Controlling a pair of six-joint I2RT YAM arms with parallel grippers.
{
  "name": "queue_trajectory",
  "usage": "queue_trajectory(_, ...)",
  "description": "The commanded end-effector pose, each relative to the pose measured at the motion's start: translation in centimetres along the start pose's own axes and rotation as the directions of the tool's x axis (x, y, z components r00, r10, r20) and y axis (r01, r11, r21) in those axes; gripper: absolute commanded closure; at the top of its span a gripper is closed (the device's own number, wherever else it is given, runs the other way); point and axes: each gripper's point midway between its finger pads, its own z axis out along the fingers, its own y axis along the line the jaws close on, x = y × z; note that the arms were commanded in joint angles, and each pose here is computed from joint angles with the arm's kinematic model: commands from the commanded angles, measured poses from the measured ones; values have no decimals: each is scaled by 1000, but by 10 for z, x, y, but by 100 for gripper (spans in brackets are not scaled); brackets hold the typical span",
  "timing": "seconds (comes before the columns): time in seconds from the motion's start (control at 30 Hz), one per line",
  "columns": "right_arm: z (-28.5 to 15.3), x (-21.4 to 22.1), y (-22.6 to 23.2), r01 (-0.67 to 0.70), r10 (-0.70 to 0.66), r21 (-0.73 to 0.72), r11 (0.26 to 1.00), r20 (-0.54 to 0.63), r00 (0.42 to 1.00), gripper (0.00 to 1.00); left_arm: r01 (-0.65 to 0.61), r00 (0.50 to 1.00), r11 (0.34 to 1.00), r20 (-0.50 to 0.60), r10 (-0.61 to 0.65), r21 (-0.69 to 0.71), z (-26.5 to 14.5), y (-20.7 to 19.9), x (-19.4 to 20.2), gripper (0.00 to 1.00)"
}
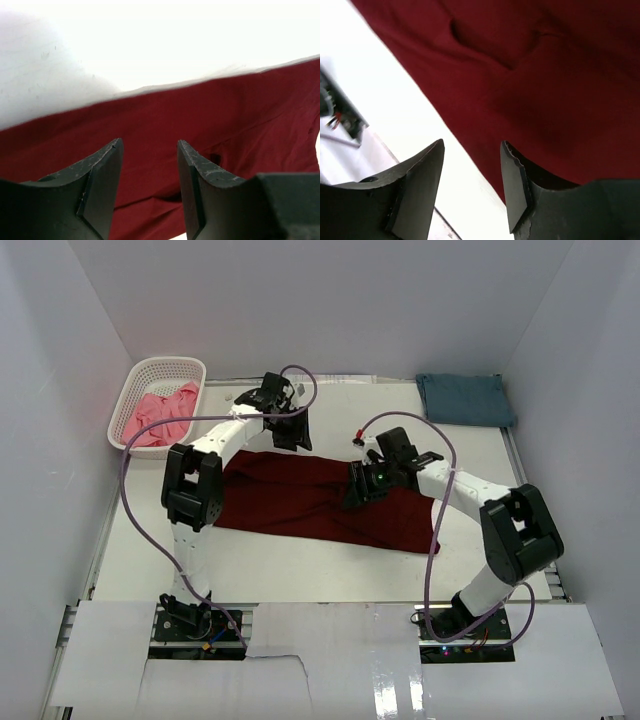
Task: Fold and stack the t-shirts
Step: Fold the other side of the tshirt into a rectangle, then rotate the tshirt 90 degrees
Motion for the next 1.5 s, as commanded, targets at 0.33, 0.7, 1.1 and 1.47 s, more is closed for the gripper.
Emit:
queue_trajectory(0.33,-46,27,-88,-81,89,537,839,12,996,67,-68,991,968,-127,38,-243,-14,44,37,42)
queue_trajectory(0.7,-41,48,-108,-83,131,588,805,-40,991,92,-46,989,932,-147,-8,-359,-11,91,46,44)
queue_trajectory(1.1,-24,31,-153,-119,203,645,755,-58,977,92,-36,973,909,-221,-62,-416,-4,110,86,44)
queue_trajectory(1.47,-23,-43,-202,-189,232,640,744,17,972,92,8,970,910,-219,-108,-414,-28,103,135,43)
